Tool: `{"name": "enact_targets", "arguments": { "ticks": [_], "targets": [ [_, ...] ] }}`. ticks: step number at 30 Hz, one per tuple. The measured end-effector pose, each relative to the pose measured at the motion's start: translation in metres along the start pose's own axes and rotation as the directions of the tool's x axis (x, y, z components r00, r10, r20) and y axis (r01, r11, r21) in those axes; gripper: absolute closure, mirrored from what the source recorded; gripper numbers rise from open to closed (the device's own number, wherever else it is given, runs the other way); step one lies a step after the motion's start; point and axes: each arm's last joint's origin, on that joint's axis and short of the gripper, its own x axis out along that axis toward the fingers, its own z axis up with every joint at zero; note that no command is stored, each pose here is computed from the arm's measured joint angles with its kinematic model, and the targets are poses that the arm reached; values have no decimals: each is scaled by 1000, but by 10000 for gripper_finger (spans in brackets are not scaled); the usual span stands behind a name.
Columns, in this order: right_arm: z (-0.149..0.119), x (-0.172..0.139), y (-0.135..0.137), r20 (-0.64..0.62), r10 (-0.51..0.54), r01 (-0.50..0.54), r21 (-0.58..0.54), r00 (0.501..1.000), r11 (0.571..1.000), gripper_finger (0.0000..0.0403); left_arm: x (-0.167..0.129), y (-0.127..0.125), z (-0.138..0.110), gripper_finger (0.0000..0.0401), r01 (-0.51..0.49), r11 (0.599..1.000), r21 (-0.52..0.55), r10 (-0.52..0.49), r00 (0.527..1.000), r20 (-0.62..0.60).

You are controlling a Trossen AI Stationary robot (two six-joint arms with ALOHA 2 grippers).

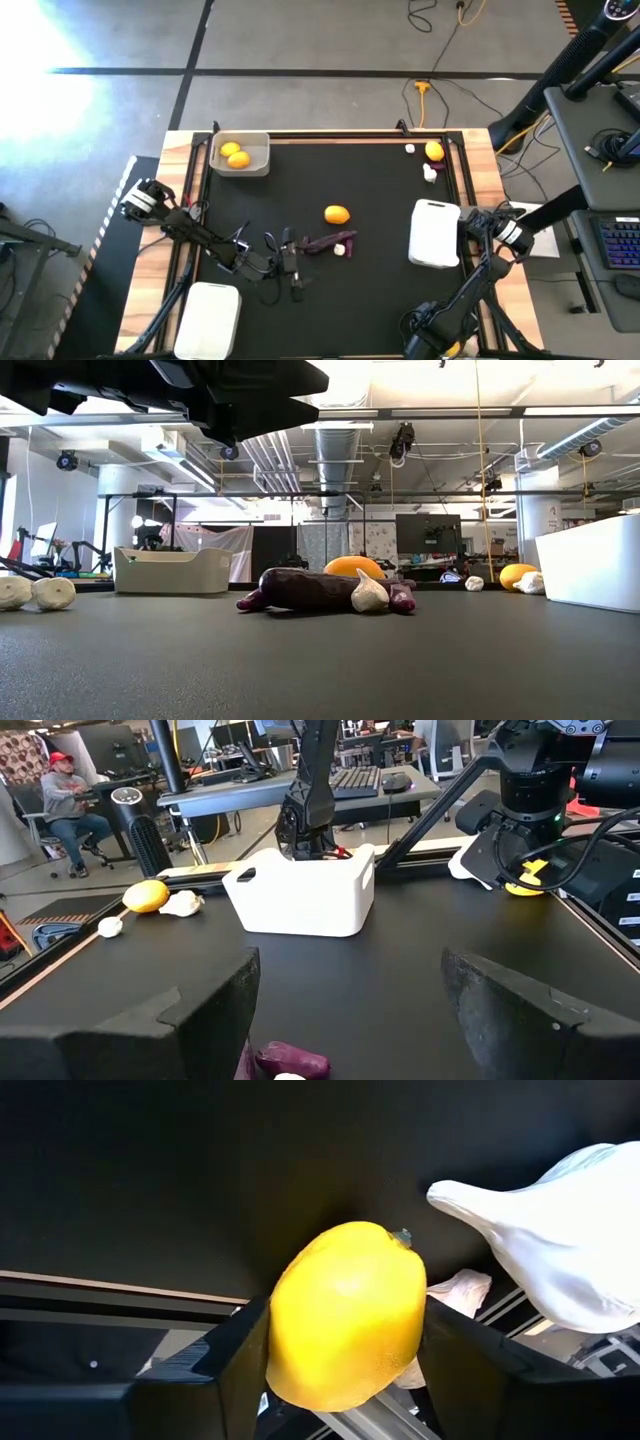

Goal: Sort produce into baskets
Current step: Move the bottom right lemon to the center of the table

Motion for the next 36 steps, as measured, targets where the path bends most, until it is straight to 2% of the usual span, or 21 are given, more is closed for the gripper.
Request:
{"name": "enact_targets", "arguments": {
  "ticks": [5, 8, 11, 15, 18, 21, 23, 29, 33, 36],
  "targets": [
    [1, -12, -2, 26, 2, -1, -43, 1000, 999, 207, 0, 0, 0, 107, 0, 1000, 5, 0, 1000, -1],
    [2, -40, -7, 98, 43, -37, -64, 994, 997, 205, 0, 0, -1, 107, 0, 1000, 5, 0, 1000, -2],
    [10, -70, -9, 196, 127, -110, -93, 972, 990, 205, 0, 0, -1, 107, 0, 1000, 9, 0, 1000, -2],
    [21, -120, -15, 315, 291, -247, -171, 903, 954, 205, 0, 0, -3, 107, 0, 999, 41, 0, 1000, -20],
    [36, -158, -26, 451, 379, -302, -236, 808, 924, 200, -1, 0, -5, 107, 3, 998, 56, -1, 999, -36],
    [59, -189, -41, 576, 393, -280, -278, 717, 919, 200, -1, -1, -5, 107, 5, 998, 57, -3, 999, -35],
    [77, -206, -53, 634, 370, -243, -282, 679, 928, 201, -2, -2, -4, 107, 9, 998, 56, -7, 999, -32],
    [148, -238, -75, 783, 238, -46, -260, 575, 965, 199, -17, -4, -1, 107, 25, 997, 69, -24, 1000, -20],
    [201, -243, -75, 785, 172, 71, -265, 595, 962, 198, -24, -1, 1, 107, -4, 999, 38, 3, 1000, 21],
    [238, -236, -71, 747, 131, 125, -276, 651, 953, 198, -26, 1, -3, 107, -20, 999, 42, 20, 1000, 20]
  ]
}}
